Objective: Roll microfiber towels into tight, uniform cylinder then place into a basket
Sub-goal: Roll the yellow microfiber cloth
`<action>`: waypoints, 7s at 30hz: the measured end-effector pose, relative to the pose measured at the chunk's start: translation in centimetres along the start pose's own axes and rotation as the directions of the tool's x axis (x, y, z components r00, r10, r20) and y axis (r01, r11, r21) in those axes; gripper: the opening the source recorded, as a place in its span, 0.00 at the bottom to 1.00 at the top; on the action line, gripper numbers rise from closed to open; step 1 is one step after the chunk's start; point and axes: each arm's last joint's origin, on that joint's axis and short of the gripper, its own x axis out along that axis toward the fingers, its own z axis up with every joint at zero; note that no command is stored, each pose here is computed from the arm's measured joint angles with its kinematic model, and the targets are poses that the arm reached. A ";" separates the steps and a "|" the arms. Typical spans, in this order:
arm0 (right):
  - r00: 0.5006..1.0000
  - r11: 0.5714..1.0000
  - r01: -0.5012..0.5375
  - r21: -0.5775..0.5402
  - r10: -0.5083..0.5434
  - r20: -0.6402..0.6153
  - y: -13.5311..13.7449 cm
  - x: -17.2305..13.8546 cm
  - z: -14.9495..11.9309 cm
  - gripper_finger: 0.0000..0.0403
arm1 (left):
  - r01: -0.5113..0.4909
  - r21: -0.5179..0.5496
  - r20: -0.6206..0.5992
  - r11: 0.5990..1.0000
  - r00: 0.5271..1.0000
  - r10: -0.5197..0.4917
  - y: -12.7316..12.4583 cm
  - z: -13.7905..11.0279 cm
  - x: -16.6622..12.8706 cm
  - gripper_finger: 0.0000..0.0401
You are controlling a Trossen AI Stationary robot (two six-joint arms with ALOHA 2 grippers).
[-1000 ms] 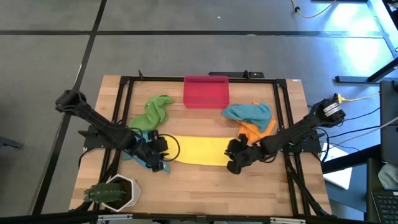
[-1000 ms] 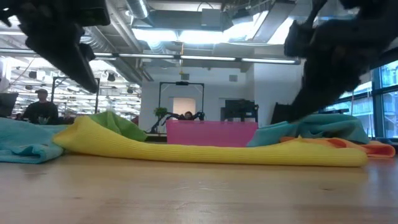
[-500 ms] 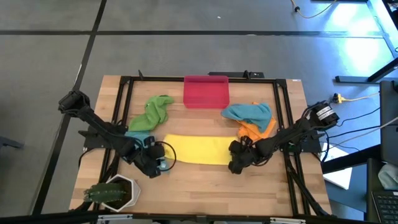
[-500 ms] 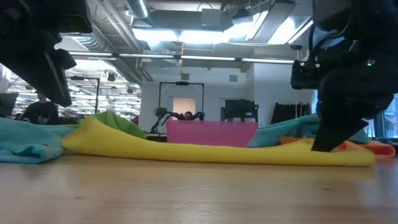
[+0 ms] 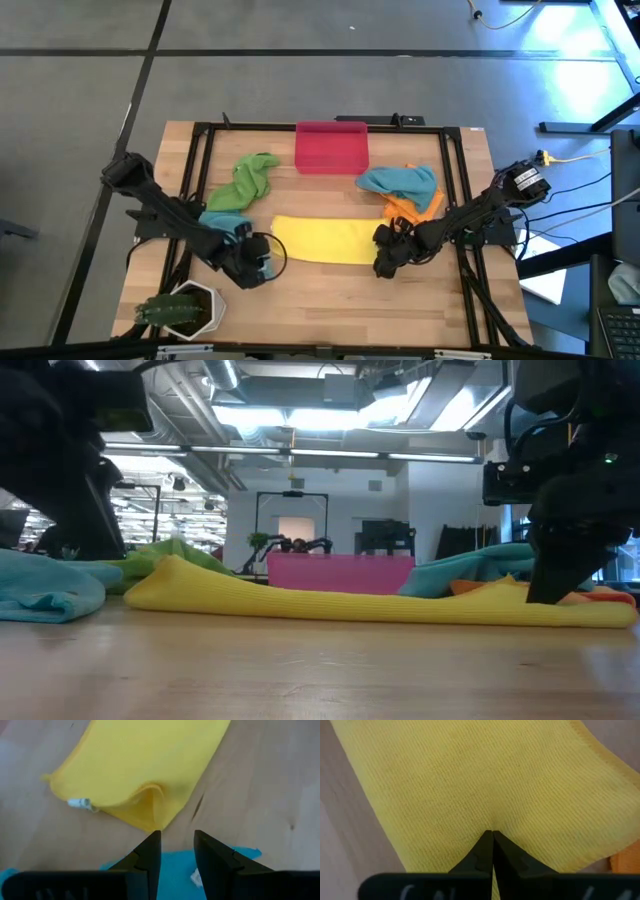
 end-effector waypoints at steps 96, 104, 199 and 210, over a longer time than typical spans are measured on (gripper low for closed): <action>1.000 1.000 -0.011 0.006 0.011 0.014 0.1 0.0 0.1 0.03 | 0.240 -0.071 0.051 0.968 0.970 -0.237 1.6 -4.0 3.0 0.00; 1.000 1.000 -0.011 0.007 0.011 0.014 0.1 0.0 0.1 0.03 | 0.327 -0.074 -0.035 0.942 0.943 -0.330 1.2 -4.1 2.8 0.00; 0.997 0.994 0.071 0.080 -0.070 -0.014 -2.4 -2.0 1.0 0.04 | 0.426 0.005 0.013 0.905 0.905 -0.426 1.8 -1.8 3.3 0.00; 0.993 0.994 0.090 0.062 -0.094 0.067 -4.2 -1.1 3.9 0.04 | 0.469 0.182 0.114 0.864 0.863 -0.492 -0.3 1.5 1.3 0.01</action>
